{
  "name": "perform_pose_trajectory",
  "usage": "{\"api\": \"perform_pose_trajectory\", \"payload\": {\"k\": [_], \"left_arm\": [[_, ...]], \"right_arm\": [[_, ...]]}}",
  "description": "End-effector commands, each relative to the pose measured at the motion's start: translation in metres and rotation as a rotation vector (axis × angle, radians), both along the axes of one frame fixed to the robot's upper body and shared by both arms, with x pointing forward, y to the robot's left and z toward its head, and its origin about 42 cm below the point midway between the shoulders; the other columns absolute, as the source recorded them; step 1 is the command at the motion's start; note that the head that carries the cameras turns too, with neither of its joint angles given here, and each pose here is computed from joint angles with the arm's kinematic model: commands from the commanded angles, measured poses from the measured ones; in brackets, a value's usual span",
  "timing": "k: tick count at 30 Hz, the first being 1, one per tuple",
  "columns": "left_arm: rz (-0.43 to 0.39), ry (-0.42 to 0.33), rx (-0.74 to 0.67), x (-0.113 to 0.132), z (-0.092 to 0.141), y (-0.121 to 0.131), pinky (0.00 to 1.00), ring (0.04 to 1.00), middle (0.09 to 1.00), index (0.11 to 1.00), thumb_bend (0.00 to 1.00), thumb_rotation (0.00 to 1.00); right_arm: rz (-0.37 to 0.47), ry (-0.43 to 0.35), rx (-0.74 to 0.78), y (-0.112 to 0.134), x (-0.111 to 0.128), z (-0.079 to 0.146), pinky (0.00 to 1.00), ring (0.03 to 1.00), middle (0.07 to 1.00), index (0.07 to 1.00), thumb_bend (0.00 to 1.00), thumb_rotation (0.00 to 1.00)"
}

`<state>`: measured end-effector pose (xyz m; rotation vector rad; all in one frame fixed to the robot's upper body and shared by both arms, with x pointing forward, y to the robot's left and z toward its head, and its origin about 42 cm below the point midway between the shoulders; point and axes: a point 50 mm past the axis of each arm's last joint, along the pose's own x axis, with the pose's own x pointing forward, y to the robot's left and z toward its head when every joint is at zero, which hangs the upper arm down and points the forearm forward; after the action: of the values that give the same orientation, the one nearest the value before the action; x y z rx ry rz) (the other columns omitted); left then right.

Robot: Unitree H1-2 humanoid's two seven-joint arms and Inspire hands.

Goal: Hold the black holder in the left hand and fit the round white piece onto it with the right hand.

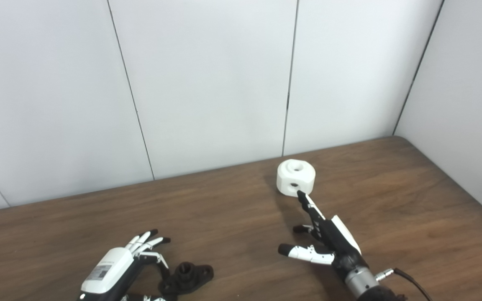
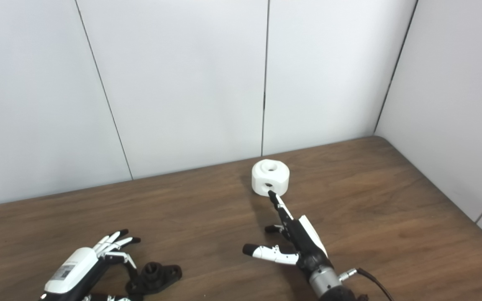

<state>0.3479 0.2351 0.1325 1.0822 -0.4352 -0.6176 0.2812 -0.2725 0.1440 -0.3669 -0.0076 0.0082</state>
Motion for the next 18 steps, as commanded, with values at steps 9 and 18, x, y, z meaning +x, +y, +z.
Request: {"api": "perform_pose_trajectory", "payload": {"k": [9,18], "left_arm": [[-0.041,0.023,0.039,-0.0056,-0.0049,-0.0028,1.0,0.997,0.905,0.48,0.52,0.05],[-0.042,0.02,0.037,-0.0051,-0.0036,-0.0047,1.0,0.993,0.902,0.48,0.52,0.05]], "right_arm": [[-0.003,0.072,0.01,-0.0037,-0.0012,-0.0056,0.81,0.952,0.981,0.991,0.62,0.87],[0.011,0.073,0.019,-0.0046,-0.0011,-0.0046,0.83,0.954,0.98,0.989,0.66,0.87]]}}
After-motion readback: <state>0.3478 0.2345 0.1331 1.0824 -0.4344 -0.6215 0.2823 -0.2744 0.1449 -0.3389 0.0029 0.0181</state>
